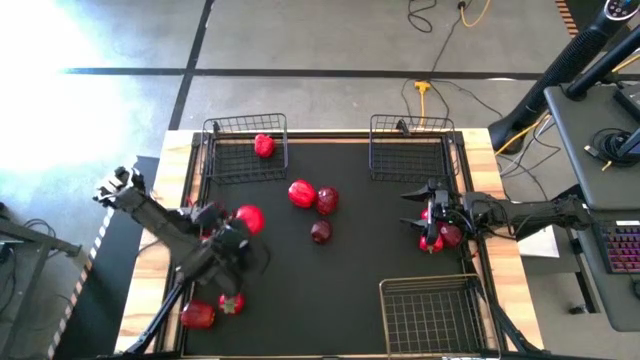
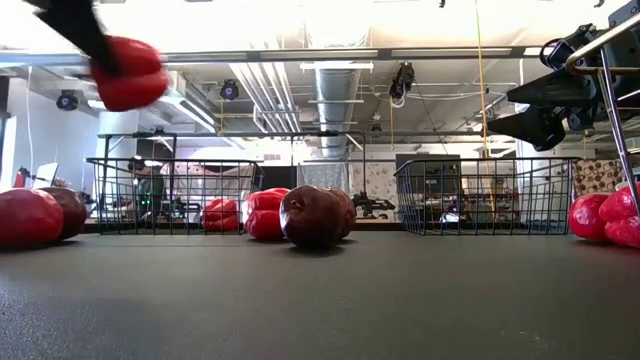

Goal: Sort produce into baskets
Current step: Put the bell pepper into the left black wire basket

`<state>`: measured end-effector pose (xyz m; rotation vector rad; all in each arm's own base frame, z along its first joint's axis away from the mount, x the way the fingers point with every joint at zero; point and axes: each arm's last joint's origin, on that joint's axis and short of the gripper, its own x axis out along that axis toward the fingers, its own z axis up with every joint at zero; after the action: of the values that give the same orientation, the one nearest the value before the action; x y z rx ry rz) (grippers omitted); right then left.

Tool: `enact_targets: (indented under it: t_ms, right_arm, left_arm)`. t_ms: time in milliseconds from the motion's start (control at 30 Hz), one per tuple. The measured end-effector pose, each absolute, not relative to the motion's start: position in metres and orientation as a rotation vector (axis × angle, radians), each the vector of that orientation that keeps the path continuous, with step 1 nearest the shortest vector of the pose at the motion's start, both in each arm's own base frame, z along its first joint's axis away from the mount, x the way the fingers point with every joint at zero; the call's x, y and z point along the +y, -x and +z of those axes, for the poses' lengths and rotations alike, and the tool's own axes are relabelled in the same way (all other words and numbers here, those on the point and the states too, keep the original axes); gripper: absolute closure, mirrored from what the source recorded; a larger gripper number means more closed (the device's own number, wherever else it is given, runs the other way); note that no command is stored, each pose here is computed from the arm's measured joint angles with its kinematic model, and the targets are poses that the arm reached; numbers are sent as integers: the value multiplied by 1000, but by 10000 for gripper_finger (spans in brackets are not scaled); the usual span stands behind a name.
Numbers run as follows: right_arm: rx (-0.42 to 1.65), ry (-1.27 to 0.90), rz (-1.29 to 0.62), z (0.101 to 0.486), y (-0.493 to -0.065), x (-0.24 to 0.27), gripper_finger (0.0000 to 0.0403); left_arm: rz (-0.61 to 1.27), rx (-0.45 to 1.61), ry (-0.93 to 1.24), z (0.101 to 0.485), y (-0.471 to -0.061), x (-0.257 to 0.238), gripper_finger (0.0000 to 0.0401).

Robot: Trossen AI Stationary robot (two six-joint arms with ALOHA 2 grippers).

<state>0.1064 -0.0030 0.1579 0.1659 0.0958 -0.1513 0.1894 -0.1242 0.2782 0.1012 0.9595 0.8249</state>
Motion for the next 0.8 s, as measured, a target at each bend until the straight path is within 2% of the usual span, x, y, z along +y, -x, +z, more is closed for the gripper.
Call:
enact_targets:
  t_ms: [167, 367, 500, 600, 800]
  right_arm:
    - [96, -166, -151, 158, -106, -3, 30]
    - [96, -166, -151, 158, -106, -3, 30]
    - [96, -166, -151, 158, -106, -3, 30]
    - [95, -166, -151, 158, -106, -3, 30]
    - [96, -166, -151, 158, -106, -3, 30]
  left_arm:
    - [961, 1032, -297, 271, -210, -71, 115]
    - [1141, 1257, -366, 267, -219, 9, 115]
    - [1244, 1342, -225, 267, -212, 70, 115]
    - [1229, 1376, -38, 266, -204, 112, 115]
    - [1214, 1243, 344, 263, -180, 181, 115]
